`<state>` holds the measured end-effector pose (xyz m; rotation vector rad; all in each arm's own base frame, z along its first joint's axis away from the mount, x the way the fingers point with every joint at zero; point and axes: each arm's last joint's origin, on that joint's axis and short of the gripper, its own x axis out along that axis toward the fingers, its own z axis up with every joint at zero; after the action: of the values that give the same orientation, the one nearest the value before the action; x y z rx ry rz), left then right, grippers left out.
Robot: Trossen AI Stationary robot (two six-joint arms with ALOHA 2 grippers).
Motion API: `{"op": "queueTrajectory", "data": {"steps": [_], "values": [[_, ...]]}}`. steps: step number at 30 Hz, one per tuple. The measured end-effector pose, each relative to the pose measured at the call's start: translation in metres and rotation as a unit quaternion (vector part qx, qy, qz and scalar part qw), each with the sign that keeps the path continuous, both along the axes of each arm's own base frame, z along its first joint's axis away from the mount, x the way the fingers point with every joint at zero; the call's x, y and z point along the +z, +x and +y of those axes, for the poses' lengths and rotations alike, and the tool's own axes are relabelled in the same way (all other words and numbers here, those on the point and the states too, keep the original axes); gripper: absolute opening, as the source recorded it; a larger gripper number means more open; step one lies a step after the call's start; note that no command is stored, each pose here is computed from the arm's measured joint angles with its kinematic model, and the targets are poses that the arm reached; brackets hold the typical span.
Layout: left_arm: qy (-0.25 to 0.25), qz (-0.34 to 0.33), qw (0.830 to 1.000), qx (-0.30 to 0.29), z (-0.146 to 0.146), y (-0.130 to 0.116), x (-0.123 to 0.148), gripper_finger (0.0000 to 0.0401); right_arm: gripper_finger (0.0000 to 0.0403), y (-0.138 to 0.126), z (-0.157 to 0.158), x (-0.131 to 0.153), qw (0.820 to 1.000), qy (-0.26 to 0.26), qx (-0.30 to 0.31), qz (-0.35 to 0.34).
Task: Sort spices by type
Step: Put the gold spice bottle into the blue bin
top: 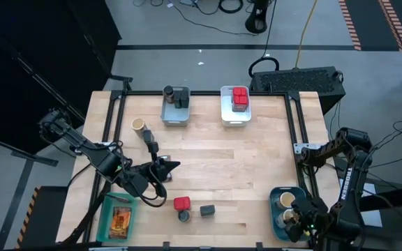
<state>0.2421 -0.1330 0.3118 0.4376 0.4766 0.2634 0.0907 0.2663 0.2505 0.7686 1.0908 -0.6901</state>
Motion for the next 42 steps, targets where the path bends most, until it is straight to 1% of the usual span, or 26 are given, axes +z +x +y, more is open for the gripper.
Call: {"op": "queueTrajectory", "data": {"steps": [9,23,29,32,38,42], "values": [[0.007,0.002,1.0,-0.001,0.0,0.0,0.0,0.0,0.0239,0.001,-0.005,-0.012,1.0,-0.016,-0.003,0.002],[0.01,0.002,1.0,0.0,0.0,0.0,0.0,0.0,0.024,0.012,-0.009,-0.012,1.0,-0.025,0.005,0.008],[0.011,0.002,1.0,0.0,0.0,0.0,0.0,0.0,0.0241,0.013,-0.009,-0.012,1.0,-0.025,0.005,0.009],[0.011,0.003,1.0,0.0,0.0,0.0,0.0,0.0,0.0251,0.013,-0.009,-0.012,1.0,-0.021,0.006,0.009],[0.011,0.003,1.0,0.0,0.0,0.0,0.0,0.0,0.0287,0.014,-0.006,-0.012,1.0,-0.01,0.007,0.006],[0.011,0.003,1.0,0.0,0.0,0.0,0.0,0.0,0.0294,0.013,-0.006,-0.013,1.0,-0.008,0.007,0.009]]}}
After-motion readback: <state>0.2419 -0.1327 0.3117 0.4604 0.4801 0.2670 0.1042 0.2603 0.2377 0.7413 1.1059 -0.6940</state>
